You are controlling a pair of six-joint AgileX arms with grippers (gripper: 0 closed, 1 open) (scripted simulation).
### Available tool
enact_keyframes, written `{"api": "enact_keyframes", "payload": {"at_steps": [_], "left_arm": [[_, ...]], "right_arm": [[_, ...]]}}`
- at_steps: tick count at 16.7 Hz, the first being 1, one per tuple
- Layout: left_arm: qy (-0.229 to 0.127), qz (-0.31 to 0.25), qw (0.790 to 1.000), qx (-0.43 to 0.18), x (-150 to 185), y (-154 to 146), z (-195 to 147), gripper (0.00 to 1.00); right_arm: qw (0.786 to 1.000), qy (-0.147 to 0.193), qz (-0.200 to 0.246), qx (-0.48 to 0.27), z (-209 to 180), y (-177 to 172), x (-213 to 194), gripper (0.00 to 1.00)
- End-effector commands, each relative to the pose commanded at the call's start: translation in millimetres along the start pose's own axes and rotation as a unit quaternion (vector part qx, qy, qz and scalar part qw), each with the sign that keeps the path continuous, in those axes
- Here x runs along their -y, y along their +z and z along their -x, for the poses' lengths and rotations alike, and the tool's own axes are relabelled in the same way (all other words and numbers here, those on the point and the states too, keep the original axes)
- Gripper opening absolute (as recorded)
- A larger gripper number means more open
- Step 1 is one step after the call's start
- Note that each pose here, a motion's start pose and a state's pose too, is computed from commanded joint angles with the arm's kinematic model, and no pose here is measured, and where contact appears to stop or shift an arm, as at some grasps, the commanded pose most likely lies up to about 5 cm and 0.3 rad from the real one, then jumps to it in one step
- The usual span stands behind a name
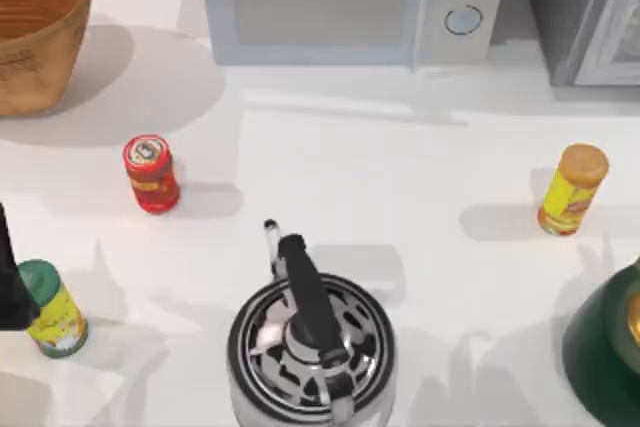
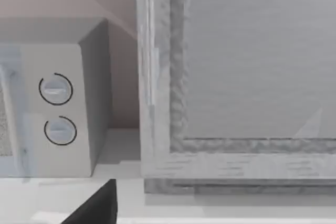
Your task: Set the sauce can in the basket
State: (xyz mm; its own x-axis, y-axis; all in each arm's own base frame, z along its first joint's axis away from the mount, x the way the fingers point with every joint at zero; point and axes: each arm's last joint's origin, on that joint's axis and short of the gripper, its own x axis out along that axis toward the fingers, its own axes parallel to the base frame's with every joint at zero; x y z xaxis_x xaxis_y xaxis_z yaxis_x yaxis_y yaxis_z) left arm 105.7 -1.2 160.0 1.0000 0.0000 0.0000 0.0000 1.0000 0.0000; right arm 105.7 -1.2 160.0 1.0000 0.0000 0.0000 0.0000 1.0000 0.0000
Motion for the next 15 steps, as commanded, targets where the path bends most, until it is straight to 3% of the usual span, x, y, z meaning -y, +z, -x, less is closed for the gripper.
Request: {"api": "enact_keyframes", "payload": {"at_steps": [3, 6, 10, 15], "left_arm": [[-0.004, -0.003, 1.000, -0.002, 0.2, 1.0, -0.1, 1.00], [-0.043, -0.037, 0.998, -0.025, 2.3, 11.9, -1.9, 1.00], [-0.139, -0.116, 0.980, -0.077, 5.0, 40.8, -12.6, 1.00], [-0.298, -0.202, 0.923, -0.138, 1.1, 80.2, -53.1, 1.00]], "right_arm": [[1.000, 0.000, 0.000, 0.000, 0.0, 0.0, 0.0, 1.00], [1.000, 0.000, 0.000, 0.000, 0.0, 0.0, 0.0, 1.00], [1.000, 0.000, 0.000, 0.000, 0.0, 0.0, 0.0, 1.00], [1.000, 0.000, 0.000, 0.000, 0.0, 0.0, 0.0, 1.00]]}}
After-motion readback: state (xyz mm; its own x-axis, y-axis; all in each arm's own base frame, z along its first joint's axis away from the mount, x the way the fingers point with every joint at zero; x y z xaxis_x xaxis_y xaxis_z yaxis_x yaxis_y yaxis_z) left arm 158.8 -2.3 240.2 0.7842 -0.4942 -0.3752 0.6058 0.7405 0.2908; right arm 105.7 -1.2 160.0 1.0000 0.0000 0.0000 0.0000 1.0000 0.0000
